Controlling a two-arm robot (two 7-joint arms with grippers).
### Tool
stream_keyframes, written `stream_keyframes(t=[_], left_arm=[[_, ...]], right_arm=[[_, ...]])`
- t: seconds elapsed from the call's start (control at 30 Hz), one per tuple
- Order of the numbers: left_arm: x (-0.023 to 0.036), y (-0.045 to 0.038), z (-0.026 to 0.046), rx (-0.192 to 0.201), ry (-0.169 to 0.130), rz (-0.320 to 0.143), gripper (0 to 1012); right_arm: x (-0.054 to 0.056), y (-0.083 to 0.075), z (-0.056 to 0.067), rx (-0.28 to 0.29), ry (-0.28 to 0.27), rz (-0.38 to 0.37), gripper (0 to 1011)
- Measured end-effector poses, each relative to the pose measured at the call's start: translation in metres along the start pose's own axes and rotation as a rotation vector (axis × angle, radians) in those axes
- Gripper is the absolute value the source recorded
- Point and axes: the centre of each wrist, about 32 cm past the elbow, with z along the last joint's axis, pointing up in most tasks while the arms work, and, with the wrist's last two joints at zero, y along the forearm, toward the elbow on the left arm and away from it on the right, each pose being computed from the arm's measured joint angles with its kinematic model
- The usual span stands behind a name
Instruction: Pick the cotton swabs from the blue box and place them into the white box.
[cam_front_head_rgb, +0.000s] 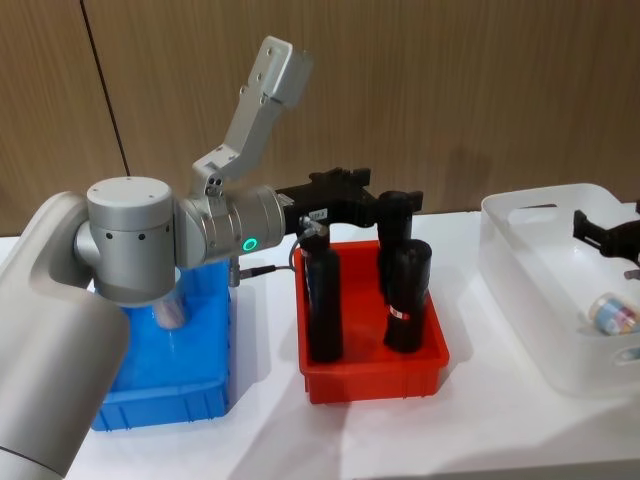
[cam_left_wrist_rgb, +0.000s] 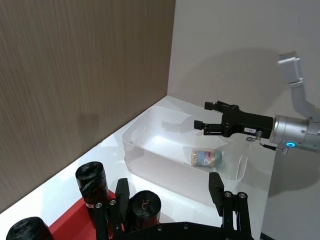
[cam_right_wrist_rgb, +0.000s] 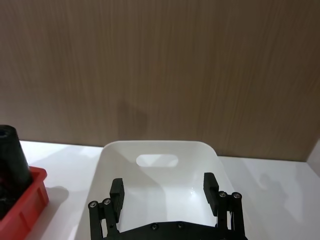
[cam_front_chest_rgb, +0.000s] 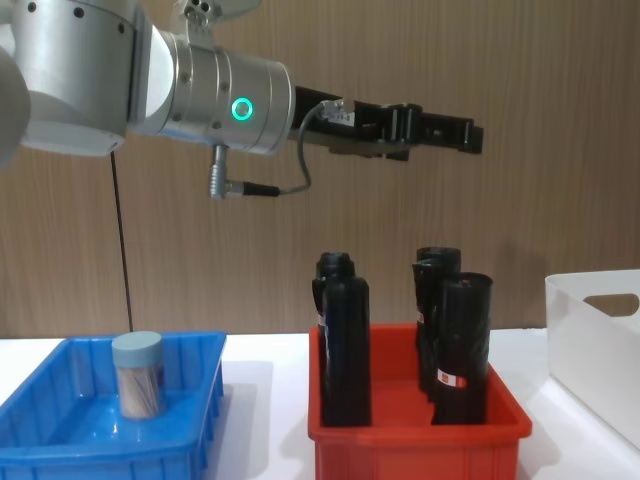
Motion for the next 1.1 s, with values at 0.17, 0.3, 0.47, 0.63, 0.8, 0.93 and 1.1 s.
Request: stream_keyframes(t=[0.17, 0.3, 0.47, 0.63, 0.8, 0.93, 1.1], left_arm=[[0.0, 0.0, 0.0, 0.0, 0.0, 0.0, 1004], [0.0, 0.0, 0.0, 0.0, 0.0, 0.0, 1004], [0.0, 0.0, 0.0, 0.0, 0.0, 0.0, 1004], [0.0, 0.0, 0.0, 0.0, 0.0, 0.0, 1004], [0.0, 0.0, 0.0, 0.0, 0.0, 0.0, 1004], [0.0, 0.0, 0.0, 0.0, 0.0, 0.0, 1004], [0.0, 0.0, -0.0003, 0.0, 0.0, 0.0, 1004]], right_arm=[[-0.004, -0.011, 0.003, 0.047, -0.002, -0.002, 1001], [-0.006, -0.015, 0.004, 0.065, -0.002, -0.003, 1002], [-0.008, -0.021, 0.005, 0.089, -0.002, -0.004, 1001], [-0.01, -0.024, 0.007, 0.104, -0.003, -0.004, 1002], [-0.011, -0.026, 0.007, 0.113, -0.001, -0.004, 1001], [-0.011, -0.028, 0.007, 0.119, -0.002, -0.004, 1002], [-0.012, -0.028, 0.007, 0.12, -0.002, -0.004, 1001]])
